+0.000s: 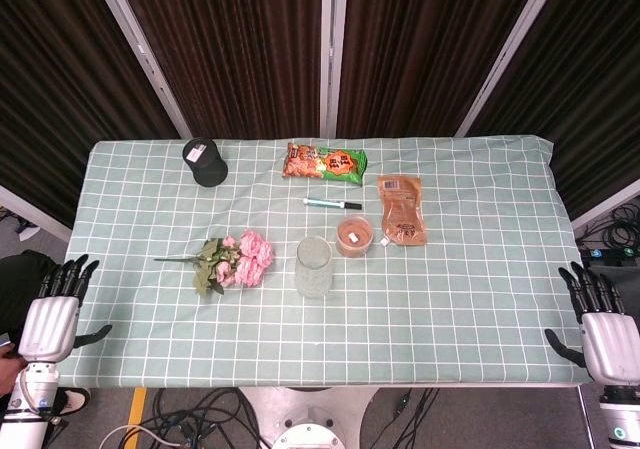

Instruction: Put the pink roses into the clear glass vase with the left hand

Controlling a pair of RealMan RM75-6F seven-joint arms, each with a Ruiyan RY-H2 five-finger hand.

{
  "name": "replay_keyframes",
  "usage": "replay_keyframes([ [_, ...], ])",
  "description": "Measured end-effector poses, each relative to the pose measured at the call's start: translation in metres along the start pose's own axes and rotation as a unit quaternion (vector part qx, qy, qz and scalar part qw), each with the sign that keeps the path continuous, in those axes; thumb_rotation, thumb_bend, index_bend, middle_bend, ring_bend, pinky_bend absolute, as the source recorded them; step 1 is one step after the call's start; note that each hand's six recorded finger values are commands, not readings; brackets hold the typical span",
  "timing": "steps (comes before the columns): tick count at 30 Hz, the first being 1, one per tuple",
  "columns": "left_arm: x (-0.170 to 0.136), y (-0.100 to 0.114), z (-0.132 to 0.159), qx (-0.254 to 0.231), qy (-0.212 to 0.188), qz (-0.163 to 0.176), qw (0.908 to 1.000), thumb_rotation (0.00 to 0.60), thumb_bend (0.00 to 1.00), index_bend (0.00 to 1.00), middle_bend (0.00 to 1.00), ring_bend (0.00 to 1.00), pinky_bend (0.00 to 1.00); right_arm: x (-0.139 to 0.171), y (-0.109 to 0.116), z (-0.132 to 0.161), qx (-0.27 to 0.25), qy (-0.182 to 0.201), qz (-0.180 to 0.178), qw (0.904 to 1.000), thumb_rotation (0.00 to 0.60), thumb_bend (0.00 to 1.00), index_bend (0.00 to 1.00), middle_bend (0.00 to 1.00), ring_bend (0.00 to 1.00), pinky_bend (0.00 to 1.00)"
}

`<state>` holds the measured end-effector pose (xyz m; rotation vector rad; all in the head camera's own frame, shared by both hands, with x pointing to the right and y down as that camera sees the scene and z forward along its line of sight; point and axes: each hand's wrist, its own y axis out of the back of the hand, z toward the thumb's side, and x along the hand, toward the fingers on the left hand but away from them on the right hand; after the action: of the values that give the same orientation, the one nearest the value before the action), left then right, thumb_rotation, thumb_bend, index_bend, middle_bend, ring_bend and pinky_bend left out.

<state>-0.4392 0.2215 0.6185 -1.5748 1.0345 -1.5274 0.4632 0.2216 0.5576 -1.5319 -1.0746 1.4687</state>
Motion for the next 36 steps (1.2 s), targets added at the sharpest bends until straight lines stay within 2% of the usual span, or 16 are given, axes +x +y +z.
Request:
replay_keyframes([
  [7, -0.001, -0.001, -0.002, 0.000, 0.004, -0.006, 1.0000, 0.600, 0.04, 0.07, 0.00, 0.00, 0.05, -0.002, 0.002, 0.003, -0.003, 0.006, -0.009, 0.9999, 0.600, 0.13, 0.00, 0.00, 0.00, 0.00],
  [16, 0.005, 0.000, 0.004, -0.013, -0.010, -0.009, 0.9998, 0.600, 0.04, 0.07, 0.00, 0.00, 0.06, -0.010, 0.006, 0.003, -0.010, -0.001, -0.015, 0.9998, 0.600, 0.13, 0.00, 0.00, 0.00, 0.00],
  [24, 0.019, -0.005, 0.015, -0.040, -0.039, -0.022, 0.9982, 0.600, 0.04, 0.07, 0.00, 0.00, 0.10, -0.015, 0.002, 0.010, -0.010, 0.003, -0.012, 0.9999, 0.600, 0.13, 0.00, 0.00, 0.00, 0.00],
  [36, 0.047, -0.021, 0.052, -0.054, -0.096, -0.060, 0.9921, 0.600, 0.04, 0.07, 0.00, 0.00, 0.10, -0.023, 0.008, 0.024, -0.002, 0.017, -0.009, 0.9998, 0.600, 0.13, 0.00, 0.00, 0.00, 0.00],
])
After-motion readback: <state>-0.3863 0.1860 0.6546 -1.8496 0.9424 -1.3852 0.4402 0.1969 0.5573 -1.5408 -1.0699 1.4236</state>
